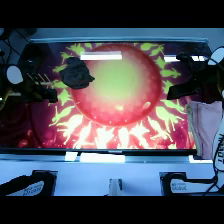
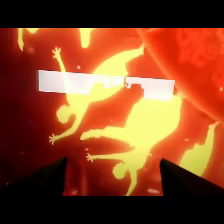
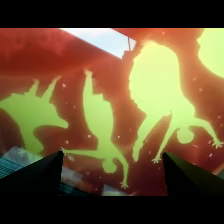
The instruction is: Fold the shirts.
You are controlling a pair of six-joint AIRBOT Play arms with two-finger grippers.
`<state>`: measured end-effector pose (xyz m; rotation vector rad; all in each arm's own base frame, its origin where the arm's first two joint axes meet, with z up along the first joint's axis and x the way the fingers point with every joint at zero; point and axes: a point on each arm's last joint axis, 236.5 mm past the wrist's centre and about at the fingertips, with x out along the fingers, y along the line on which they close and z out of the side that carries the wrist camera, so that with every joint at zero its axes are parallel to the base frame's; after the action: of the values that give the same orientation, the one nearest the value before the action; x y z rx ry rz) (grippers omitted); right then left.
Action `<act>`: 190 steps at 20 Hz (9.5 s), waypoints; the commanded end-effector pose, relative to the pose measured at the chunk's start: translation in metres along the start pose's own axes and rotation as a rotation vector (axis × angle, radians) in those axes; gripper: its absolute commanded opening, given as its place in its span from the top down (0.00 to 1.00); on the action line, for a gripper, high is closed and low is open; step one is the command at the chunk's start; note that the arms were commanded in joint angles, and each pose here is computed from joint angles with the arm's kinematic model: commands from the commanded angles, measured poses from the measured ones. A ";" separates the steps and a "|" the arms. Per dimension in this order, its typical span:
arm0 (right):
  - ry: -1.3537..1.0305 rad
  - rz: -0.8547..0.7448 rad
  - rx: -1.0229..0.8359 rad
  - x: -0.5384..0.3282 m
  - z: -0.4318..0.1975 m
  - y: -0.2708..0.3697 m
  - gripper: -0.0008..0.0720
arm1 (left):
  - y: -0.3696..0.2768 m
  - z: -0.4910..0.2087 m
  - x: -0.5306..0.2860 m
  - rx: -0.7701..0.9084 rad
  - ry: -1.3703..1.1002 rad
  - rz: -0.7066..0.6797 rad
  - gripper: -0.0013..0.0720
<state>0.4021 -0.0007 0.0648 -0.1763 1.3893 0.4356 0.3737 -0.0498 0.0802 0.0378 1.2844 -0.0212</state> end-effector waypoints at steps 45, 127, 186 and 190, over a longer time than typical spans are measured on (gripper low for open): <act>-0.391 -0.162 -0.220 -0.146 0.002 0.055 0.10 | -0.332 -0.065 -0.046 0.532 -0.250 -0.427 0.93; -1.244 -0.712 -0.266 -0.387 -0.077 0.130 0.95 | -0.024 -0.039 -0.552 -0.136 -1.799 -0.788 0.93; -0.054 0.277 0.313 0.111 -0.100 -0.007 0.06 | -0.084 -0.109 0.144 -0.424 0.241 -0.495 0.93; -0.091 0.268 0.414 0.142 -0.087 -0.024 0.07 | -0.085 -0.089 0.113 -0.387 0.134 -0.522 0.93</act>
<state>0.3343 -0.0283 -0.0736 0.2932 1.4128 0.4090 0.3095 -0.1296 -0.0753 -0.6506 1.4511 -0.1909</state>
